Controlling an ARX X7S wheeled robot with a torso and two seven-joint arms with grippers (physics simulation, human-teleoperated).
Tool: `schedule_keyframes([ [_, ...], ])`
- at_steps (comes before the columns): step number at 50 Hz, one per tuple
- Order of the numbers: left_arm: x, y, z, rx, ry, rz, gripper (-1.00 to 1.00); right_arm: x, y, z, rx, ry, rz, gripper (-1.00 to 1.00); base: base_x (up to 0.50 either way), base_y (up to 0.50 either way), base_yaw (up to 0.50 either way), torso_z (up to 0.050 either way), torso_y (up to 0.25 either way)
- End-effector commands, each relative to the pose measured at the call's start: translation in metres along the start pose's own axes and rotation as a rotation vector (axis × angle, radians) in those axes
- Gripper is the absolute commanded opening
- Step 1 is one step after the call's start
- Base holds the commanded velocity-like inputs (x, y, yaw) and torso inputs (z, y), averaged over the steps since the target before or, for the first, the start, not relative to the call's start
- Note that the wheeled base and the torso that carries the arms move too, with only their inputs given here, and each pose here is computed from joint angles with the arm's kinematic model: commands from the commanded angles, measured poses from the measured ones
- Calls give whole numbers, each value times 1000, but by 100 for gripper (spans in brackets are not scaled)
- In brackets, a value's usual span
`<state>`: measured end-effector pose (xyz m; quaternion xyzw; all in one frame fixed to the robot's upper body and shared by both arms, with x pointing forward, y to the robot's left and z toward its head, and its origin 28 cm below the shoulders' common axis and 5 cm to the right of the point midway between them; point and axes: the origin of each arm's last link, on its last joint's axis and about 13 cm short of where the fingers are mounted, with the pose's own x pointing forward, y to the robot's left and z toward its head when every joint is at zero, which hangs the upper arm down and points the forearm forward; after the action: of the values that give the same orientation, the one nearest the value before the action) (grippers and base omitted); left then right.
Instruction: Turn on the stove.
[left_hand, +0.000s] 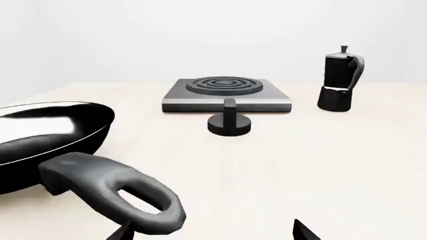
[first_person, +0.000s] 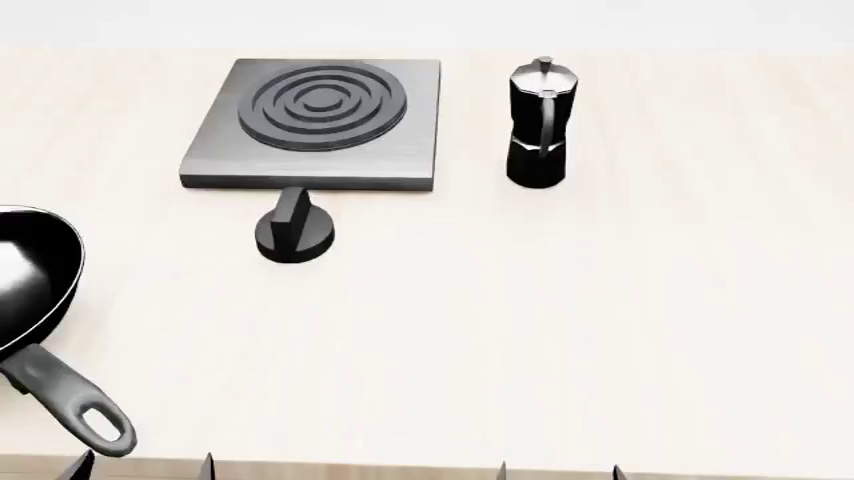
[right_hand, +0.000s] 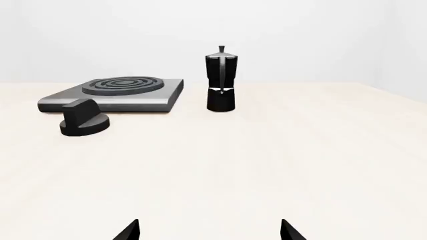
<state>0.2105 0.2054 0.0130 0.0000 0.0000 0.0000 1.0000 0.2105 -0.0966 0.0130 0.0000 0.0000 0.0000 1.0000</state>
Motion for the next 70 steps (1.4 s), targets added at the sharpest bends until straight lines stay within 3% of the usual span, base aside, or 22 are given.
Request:
schedule_keyframes([
  [1, -1, 0, 1, -3, 0, -2, 100, -1, 0, 0, -26, 31, -33, 100, 0, 0, 0, 0, 0],
  [11, -5, -1, 0, 22, -18, -17, 100, 0, 1, 0, -40, 34, -49, 100, 0, 0, 0, 0, 0],
  [12, -4, 1, 2, -28, -3, -5, 100, -1, 2, 0, -50, 36, -38, 100, 0, 0, 0, 0, 0],
  [14, -6, 2, 6, -43, 7, 13, 100, -1, 2, 2, -12, 43, -42, 100, 0, 0, 0, 0, 0],
  [17, -8, 3, 14, 7, -15, 8, 100, -3, 2, 3, -28, 100, -48, 100, 0, 0, 0, 0, 0],
  [23, -11, 1, 32, 22, -25, 0, 100, -2, 5, 18, -6, 109, -47, 100, 0, 0, 0, 0, 0],
  [37, -4, 2, 63, 54, -66, -10, 100, -3, 8, 72, -59, 27, -40, 100, 0, 0, 0, 0, 0],
  [55, 12, -7, 108, 37, -158, -53, 100, 4, 3, 114, -54, -53, -64, 100, 0, 0, 0, 0, 0],
  [61, 16, -6, 118, 88, -200, -45, 100, 11, 2, 120, -75, -57, -78, 100, 0, 0, 0, 0, 0],
  [63, 18, -7, 124, 32, -203, -46, 100, 13, 3, 121, -94, -54, -75, 100, 0, 0, 0, 0, 0],
  [64, 20, -8, 125, 69, -214, -46, 100, 12, 4, 124, -86, -62, -64, 100, 0, 0, 0, 0, 0],
  [70, 26, -8, 133, 51, -232, -42, 100, 15, 3, 134, -88, -97, -66, 100, 0, 0, 0, 0, 0],
])
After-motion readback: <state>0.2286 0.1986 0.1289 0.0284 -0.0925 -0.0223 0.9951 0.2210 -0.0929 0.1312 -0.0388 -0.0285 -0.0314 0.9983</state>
